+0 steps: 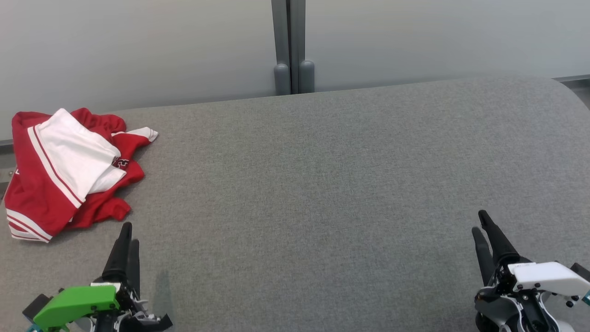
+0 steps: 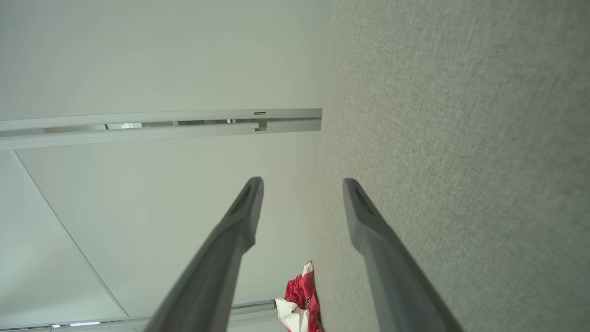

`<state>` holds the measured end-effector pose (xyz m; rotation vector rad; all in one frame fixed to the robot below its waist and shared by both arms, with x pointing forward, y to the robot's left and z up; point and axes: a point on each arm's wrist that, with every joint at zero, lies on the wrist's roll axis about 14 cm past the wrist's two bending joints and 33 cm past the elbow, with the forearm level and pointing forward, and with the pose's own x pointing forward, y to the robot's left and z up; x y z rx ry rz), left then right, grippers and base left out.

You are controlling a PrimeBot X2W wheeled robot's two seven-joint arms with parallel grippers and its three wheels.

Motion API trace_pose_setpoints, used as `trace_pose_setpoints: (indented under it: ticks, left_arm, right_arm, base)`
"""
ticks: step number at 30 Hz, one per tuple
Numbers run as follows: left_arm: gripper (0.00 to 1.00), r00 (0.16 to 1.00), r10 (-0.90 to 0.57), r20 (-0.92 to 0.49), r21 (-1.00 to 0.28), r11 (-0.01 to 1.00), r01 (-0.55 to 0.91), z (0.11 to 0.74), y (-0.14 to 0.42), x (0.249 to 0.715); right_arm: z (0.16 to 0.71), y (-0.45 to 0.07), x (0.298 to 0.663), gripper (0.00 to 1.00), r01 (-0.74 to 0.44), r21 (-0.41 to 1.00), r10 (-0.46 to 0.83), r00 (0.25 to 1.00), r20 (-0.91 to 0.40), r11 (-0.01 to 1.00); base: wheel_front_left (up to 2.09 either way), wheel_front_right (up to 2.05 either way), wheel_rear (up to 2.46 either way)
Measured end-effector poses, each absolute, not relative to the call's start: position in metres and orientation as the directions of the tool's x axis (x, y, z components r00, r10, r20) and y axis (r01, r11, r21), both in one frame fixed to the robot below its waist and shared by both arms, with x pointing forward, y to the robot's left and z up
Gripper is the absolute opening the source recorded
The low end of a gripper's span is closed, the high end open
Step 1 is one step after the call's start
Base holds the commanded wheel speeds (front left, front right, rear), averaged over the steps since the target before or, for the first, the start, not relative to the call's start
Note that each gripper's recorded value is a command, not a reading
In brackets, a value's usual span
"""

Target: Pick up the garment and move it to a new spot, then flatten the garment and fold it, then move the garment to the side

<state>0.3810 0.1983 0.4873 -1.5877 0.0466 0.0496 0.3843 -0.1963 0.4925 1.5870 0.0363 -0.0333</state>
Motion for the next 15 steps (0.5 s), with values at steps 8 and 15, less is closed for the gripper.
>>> trace_pose_setpoints:
  ticks: [8, 15]
  left_arm:
    - [1.00, 0.994, 0.000, -0.107, -0.994, -0.014, -0.107, 0.472, 0.191, 0.372]
    - [1.00, 0.996, 0.006, -0.090, -0.996, 0.020, -0.091, 0.477, 0.187, 0.372]
  right_arm:
    - [0.478, -0.192, 0.377, 1.00, 0.087, 0.996, -0.006, 0.996, -0.087, -0.019]
    - [0.477, -0.194, 0.375, 1.00, 0.091, 0.996, -0.028, 0.996, -0.090, 0.026]
  base:
    - [0.00, 0.00, 0.00]
    - [0.00, 0.00, 0.00]
